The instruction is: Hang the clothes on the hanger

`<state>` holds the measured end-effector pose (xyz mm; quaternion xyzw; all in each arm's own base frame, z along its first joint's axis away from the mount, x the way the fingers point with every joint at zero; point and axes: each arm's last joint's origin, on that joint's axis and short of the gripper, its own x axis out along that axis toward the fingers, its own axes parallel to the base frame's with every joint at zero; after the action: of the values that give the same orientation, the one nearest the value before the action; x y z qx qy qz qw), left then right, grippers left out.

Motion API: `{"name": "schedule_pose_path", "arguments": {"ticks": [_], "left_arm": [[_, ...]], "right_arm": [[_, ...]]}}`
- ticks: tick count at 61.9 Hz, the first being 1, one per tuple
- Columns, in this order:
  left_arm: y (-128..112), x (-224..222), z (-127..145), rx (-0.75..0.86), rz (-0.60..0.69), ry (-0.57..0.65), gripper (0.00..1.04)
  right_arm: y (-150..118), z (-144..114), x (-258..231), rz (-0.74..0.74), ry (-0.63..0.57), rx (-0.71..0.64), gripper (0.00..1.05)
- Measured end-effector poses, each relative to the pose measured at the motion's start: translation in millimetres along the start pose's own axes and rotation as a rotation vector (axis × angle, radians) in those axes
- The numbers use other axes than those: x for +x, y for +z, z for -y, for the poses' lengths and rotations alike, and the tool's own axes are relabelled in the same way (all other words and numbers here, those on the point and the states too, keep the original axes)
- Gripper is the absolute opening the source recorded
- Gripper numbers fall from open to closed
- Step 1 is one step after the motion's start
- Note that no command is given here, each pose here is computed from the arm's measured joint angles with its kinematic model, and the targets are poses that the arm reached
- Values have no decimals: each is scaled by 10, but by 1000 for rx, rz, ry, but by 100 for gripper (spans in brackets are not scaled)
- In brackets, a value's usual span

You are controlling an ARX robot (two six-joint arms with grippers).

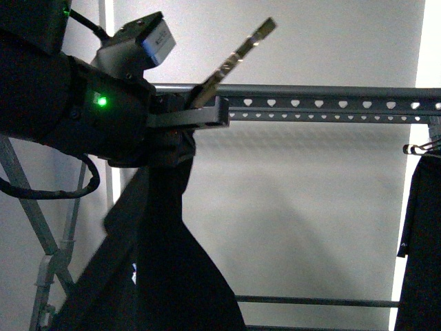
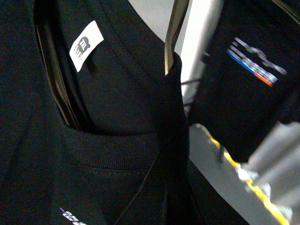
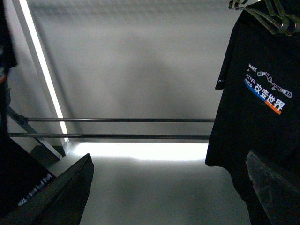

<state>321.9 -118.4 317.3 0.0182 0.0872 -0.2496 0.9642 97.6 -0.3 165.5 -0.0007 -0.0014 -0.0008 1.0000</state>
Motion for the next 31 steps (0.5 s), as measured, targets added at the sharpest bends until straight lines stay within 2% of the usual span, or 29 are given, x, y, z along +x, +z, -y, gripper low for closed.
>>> {"name": "schedule_pose_path", "arguments": {"ticks": [8, 17, 25, 31], "left_arm": [[36, 36, -157, 143, 14, -210, 5], [289, 115, -380, 484, 127, -477, 5], [553, 243, -374, 780, 272, -471, 5], [564, 333, -331, 898, 308, -465, 5]], "right_arm": [[0, 0, 0, 0, -1, 0, 97], [0, 0, 0, 0, -1, 0, 97], [0, 0, 0, 0, 0, 0, 97], [0, 0, 0, 0, -1, 0, 97]]}}
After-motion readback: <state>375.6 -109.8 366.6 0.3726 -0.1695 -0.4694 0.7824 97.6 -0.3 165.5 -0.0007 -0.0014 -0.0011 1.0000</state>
